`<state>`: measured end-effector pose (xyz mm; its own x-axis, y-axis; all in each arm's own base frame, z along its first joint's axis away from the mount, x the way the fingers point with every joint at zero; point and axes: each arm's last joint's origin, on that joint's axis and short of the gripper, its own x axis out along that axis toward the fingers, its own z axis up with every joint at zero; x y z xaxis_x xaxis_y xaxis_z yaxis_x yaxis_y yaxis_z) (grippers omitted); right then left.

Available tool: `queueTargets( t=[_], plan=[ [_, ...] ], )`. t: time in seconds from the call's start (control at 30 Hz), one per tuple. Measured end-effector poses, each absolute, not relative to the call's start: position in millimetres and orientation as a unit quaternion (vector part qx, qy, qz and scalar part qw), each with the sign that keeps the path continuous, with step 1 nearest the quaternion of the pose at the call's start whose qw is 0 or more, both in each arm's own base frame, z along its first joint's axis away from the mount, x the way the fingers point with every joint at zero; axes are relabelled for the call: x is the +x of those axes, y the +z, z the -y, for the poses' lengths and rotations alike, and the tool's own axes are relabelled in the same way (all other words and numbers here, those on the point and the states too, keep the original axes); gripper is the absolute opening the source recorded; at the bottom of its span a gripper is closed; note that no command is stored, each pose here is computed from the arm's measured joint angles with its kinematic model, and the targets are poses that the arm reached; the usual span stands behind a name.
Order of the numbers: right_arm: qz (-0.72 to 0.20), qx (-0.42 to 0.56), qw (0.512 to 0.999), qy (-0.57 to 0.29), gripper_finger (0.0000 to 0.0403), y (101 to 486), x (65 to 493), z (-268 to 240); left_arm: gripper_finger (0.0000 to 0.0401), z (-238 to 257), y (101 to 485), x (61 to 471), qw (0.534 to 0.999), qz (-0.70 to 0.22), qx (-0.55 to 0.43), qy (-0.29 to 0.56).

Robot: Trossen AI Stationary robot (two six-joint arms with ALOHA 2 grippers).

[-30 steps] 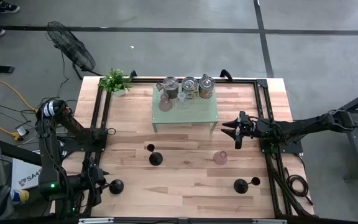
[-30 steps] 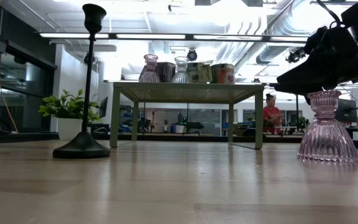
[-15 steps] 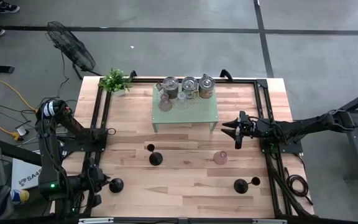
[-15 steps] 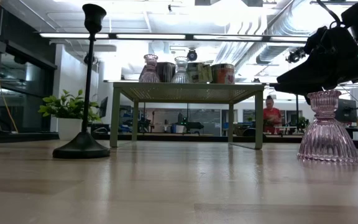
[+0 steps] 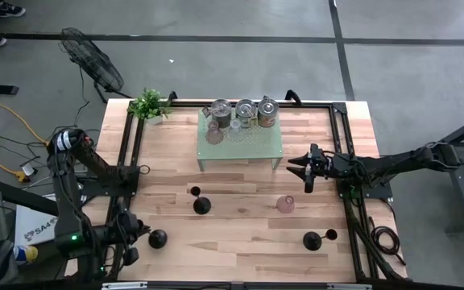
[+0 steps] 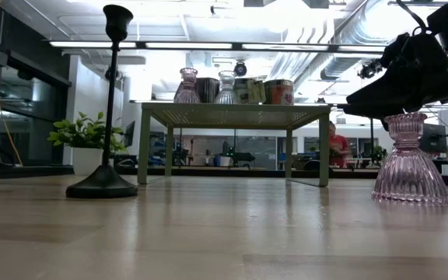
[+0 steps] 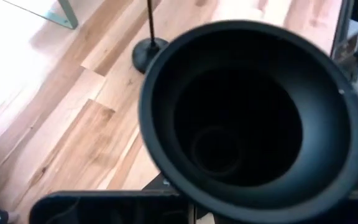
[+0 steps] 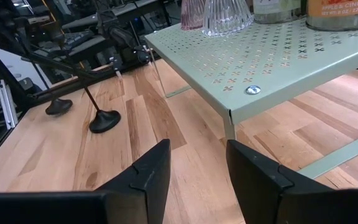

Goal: Pick & Place candle stick holders
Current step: Put the left black candle holder on the shelf

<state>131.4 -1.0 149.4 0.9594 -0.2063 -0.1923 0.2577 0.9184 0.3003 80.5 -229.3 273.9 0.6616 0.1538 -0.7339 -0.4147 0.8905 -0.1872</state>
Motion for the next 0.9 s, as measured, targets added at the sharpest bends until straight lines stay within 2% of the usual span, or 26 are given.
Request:
queueTargets(
  t=[0.13,0.37,0.57,0.9],
  plan=[
    [-0.079,0.163,0.976,-0.119,0.0148,149,131,1,0.001,222,291,95,0.888,-0.375,-0.182,0.191],
    [-0.079,0.163,0.976,-0.119,0.0148,149,131,1,0.0007,200,344,120,0.863,-0.383,-0.215,0.249],
    [-0.079,0.163,0.976,-0.119,0.0148,149,131,1,0.0007,178,381,144,0.854,-0.369,-0.265,0.252],
    [-0.079,0.163,0.976,-0.119,0.0148,149,131,1,0.0007,138,424,175,0.865,-0.369,-0.243,0.24]
  ],
)
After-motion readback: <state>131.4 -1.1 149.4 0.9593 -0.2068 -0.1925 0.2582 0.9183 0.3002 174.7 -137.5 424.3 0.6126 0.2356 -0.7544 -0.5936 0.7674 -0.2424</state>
